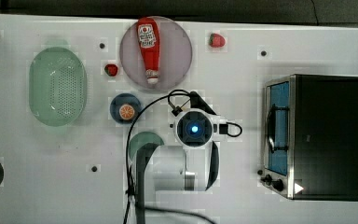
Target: Pick banana from table and place on oven.
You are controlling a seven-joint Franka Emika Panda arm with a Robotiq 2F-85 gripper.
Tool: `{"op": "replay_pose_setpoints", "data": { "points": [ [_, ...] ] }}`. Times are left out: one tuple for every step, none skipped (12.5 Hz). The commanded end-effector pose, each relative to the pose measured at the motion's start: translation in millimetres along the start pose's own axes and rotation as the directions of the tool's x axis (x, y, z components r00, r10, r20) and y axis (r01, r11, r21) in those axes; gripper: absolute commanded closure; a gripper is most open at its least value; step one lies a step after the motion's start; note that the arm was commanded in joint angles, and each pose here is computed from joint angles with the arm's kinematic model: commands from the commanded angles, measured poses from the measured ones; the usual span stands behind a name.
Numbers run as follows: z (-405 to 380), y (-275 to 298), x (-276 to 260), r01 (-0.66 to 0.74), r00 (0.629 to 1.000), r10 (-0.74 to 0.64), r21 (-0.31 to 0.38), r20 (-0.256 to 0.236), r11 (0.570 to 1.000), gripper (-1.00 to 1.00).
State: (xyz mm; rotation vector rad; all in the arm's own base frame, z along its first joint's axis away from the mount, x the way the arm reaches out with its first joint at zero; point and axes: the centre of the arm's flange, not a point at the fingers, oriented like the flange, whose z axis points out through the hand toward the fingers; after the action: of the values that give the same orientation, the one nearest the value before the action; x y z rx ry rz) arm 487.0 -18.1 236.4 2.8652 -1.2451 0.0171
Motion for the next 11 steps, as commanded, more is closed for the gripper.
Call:
{"op": "replay_pose_setpoints", "data": {
  "points": [
    [-133,-2,16,-0.023,0.999,0.025,0.057,-0.043,0.998,0.43],
    [-171,2,16,-0.028,0.999,0.030,0.048,-0.033,0.998,0.43],
    [-207,9,16,-0.038,0.999,0.038,0.034,-0.016,0.999,0.43],
    [-238,17,17,-0.050,0.999,0.050,0.020,0.001,0.999,0.43],
    [-264,27,22,-0.067,0.998,0.067,0.010,0.016,0.998,0.43],
    [-285,38,30,-0.085,0.996,0.085,0.005,0.022,0.996,0.43],
    [-303,48,41,-0.099,0.995,0.099,0.008,0.020,0.995,0.43],
    [-316,61,55,-0.129,0.992,0.128,0.014,0.019,0.992,0.43],
    [-320,78,71,-0.153,0.988,0.152,0.015,0.025,0.988,0.43],
    [-319,96,88,-0.161,0.987,0.160,0.016,0.027,0.987,0.43],
    [-312,116,107,-0.150,0.988,0.149,0.007,0.026,0.989,0.43]
  ]
}}
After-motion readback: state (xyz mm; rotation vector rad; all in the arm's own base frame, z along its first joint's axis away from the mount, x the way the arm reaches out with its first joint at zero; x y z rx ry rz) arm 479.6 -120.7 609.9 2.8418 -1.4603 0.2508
